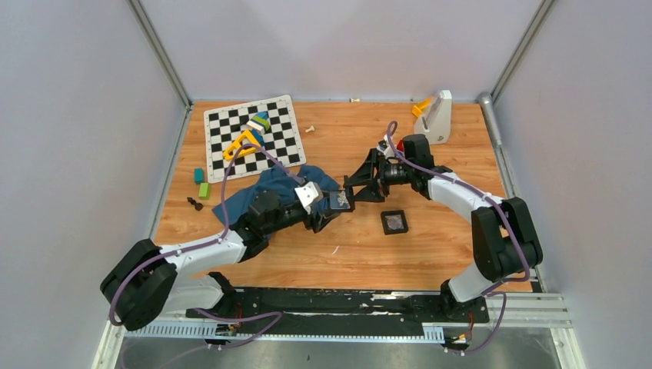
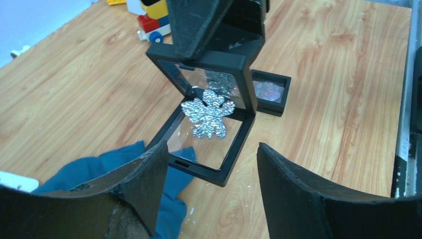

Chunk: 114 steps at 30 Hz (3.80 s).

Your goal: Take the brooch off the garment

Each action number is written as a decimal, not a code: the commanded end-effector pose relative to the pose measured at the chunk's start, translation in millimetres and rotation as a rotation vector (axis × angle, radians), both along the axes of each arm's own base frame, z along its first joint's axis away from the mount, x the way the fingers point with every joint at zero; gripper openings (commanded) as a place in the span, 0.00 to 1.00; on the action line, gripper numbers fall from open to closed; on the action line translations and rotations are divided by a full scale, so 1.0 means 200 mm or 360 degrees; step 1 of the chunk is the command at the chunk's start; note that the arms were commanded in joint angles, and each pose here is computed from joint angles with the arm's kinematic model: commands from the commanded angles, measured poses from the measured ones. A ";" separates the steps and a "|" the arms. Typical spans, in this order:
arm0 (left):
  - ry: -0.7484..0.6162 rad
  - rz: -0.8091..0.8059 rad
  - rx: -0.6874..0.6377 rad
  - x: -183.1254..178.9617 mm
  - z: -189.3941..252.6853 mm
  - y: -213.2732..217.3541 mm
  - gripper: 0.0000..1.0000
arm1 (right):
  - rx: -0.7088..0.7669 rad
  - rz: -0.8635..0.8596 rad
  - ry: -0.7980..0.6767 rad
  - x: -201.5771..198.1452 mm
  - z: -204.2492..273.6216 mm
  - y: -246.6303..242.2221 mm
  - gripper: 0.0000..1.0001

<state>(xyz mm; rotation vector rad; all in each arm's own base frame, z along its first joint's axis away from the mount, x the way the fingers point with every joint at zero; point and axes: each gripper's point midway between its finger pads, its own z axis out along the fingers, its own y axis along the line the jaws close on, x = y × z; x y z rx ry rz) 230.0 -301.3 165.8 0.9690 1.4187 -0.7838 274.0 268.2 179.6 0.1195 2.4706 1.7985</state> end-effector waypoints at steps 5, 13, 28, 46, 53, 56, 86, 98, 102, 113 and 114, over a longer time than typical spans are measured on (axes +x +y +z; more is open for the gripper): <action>0.0106 0.0093 -0.0039 0.04 0.15 0.00 0.99 | -0.0039 0.0029 -0.0183 0.02 0.03 -0.02 0.32; 0.0007 -0.0244 -0.0049 -0.09 0.14 -0.08 1.00 | 0.0014 0.0163 -0.0261 -0.10 0.07 -0.04 0.34; -0.0242 -0.0239 -0.0128 -0.07 0.14 -0.08 0.99 | 0.0066 0.0272 -0.0308 -0.24 0.09 -0.05 0.35; -0.0222 -0.0274 -0.0160 -0.08 0.13 -0.10 0.98 | -0.0241 0.0073 -0.0324 -0.11 -0.03 -0.10 0.34; -0.0179 -0.0151 -0.0155 -0.04 0.13 -0.06 1.00 | -0.0584 -0.0159 -0.0293 0.11 -0.21 -0.17 0.34; -0.0166 -0.0096 -0.0147 -0.02 0.14 -0.04 1.00 | -0.0684 -0.0210 -0.0251 0.19 -0.31 -0.19 0.31; -0.0007 0.0191 -0.0038 0.10 0.10 0.04 1.00 | -0.1368 -0.0314 -0.0360 0.32 -0.58 -0.23 0.94; 0.0172 0.0567 0.0015 0.24 0.12 0.21 1.00 | -0.1881 -0.0368 -0.0312 0.31 -0.72 -0.31 0.86; 0.0164 0.0590 0.0008 0.24 0.13 0.23 1.00 | -0.1949 -0.0351 -0.0273 0.31 -0.77 -0.36 0.77; 0.0194 0.0640 0.0023 0.26 0.11 0.25 1.00 | -0.1995 -0.0592 -0.0201 0.52 -0.68 -0.69 0.81; 0.0204 0.0652 0.0025 0.27 0.10 0.26 1.00 | -0.1973 -0.0604 -0.0219 0.55 -0.65 -0.69 0.86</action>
